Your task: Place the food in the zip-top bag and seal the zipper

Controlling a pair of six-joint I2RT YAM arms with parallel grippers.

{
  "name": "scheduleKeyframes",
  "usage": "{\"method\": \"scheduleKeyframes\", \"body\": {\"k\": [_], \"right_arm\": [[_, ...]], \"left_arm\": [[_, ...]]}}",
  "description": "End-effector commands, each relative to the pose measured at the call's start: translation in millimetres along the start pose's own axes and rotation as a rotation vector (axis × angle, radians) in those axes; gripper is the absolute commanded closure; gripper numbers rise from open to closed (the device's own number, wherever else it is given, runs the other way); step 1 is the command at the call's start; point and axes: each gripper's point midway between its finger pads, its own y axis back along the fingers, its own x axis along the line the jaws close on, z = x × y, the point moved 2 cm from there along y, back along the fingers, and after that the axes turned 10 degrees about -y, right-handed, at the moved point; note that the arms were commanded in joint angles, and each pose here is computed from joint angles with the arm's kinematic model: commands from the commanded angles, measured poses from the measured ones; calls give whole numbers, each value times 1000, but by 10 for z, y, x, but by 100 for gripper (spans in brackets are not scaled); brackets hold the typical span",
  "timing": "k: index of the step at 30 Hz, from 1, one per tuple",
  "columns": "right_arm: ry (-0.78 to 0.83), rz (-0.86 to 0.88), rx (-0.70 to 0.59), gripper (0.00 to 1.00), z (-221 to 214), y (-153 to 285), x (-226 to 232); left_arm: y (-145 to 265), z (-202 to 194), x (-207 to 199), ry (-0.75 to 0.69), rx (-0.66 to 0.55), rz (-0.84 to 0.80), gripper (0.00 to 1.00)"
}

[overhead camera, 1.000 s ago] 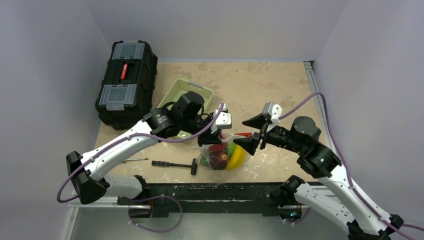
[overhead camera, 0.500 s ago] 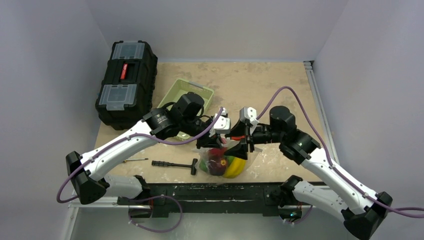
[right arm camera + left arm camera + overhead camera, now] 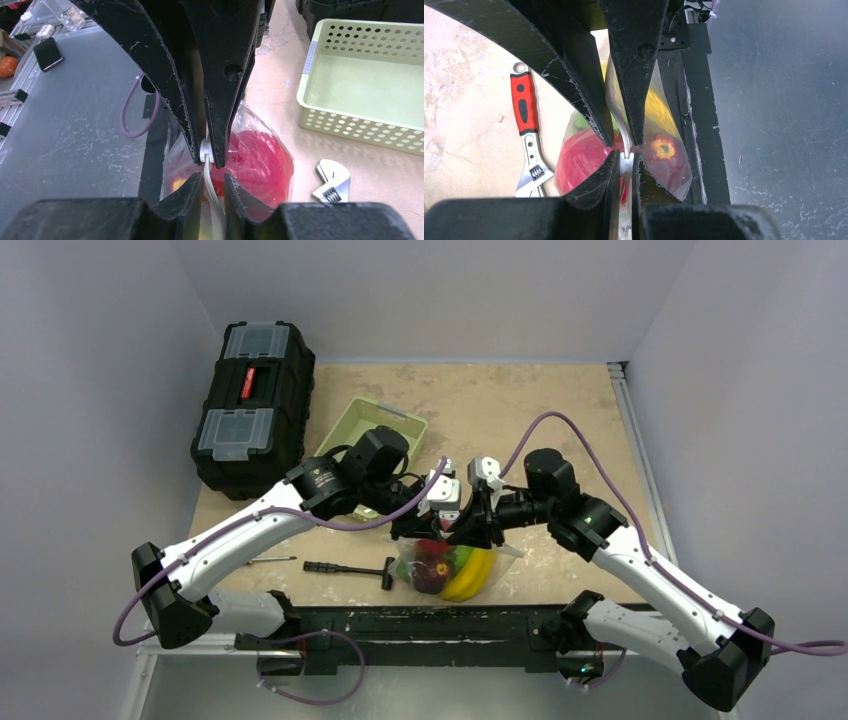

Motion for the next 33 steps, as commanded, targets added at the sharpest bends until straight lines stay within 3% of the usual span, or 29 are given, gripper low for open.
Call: {"method": "scheduleKeyframes", "body": {"k": [1, 3, 7, 11, 16, 27, 33], "right_arm": [[10, -2, 2, 83, 27, 9, 10], [-11, -35, -8, 99, 40, 7, -24], [-174, -266, -67, 100, 104, 53, -289], [-400, -657, -158, 100, 148, 311, -722], [-580, -955, -143, 100, -72, 570, -979], [-806, -1382, -395, 100, -308, 1223, -1072], [-821, -1428, -543, 100, -231, 1460, -985]], "left_arm": [[149, 325, 44, -93, -86, 36, 100], [147, 338, 66, -77, -83, 45, 100], [138, 313, 178, -8, -45, 103, 100], [97, 196, 288, 77, 28, 155, 100], [43, 61, 381, 177, 76, 200, 100], [35, -78, 460, 281, 129, 277, 100], [102, -206, 368, 310, 179, 286, 100]]}}
